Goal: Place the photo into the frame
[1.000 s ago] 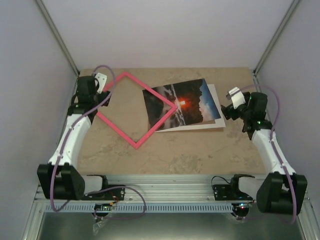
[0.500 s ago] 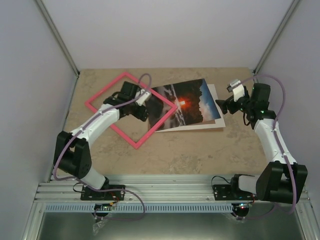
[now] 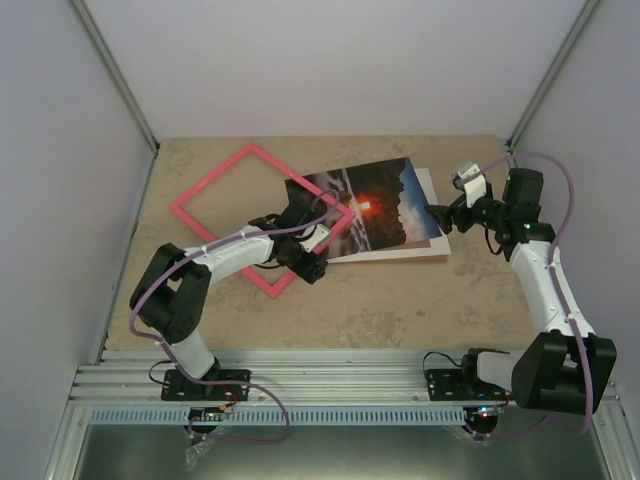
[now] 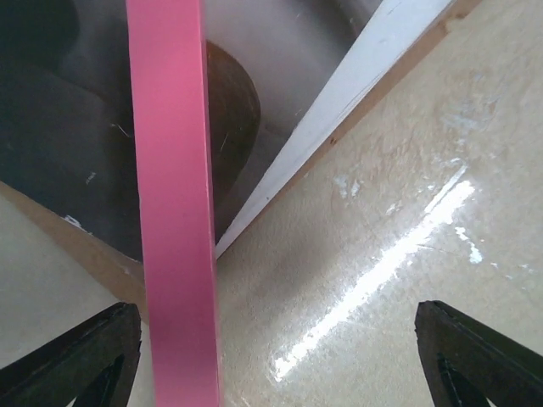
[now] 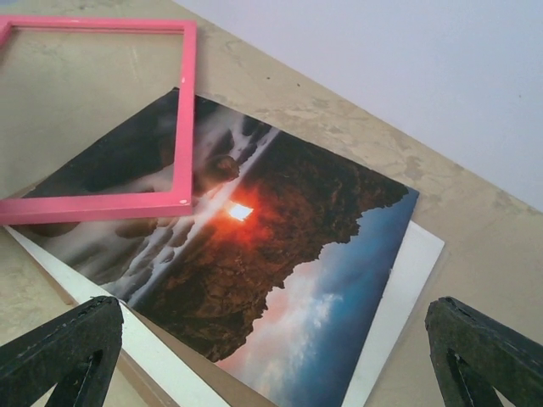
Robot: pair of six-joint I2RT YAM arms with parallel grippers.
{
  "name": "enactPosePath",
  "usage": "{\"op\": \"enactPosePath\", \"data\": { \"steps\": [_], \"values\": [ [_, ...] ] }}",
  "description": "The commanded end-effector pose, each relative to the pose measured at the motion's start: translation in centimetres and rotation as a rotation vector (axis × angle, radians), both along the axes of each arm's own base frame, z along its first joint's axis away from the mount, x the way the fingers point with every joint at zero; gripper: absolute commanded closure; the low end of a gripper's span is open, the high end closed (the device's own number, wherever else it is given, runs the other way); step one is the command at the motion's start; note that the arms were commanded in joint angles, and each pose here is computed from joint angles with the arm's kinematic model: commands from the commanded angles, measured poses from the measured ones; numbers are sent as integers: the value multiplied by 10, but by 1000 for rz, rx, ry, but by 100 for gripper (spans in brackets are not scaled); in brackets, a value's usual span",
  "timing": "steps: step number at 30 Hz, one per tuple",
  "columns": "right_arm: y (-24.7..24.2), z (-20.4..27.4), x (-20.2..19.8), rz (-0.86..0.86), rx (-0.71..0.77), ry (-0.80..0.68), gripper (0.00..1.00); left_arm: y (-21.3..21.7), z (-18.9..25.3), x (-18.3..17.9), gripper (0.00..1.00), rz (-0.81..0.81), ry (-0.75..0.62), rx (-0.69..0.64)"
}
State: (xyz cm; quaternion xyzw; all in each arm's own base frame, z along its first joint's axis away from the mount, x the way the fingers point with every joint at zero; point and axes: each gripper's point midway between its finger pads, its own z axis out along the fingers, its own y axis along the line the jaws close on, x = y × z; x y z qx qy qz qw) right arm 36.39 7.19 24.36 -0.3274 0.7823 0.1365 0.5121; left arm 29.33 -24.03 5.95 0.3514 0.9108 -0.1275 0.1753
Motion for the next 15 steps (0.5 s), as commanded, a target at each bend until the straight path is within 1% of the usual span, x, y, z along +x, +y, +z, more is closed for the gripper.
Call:
{"op": "enactPosePath", "data": {
  "steps": [1,7,12,15],
  "values": [
    [7,10,-7,54,18,-23,2,-3,-13,3,13,34,12,2],
    [8,9,-5,62,20,-26,2,4,-30,6,26,64,24,53],
    [8,15,-3,66,12,-64,2,13,-33,14,46,94,-14,104],
    [8,19,-2,73,10,-100,2,16,-26,18,64,109,-39,117]
  ]
}}
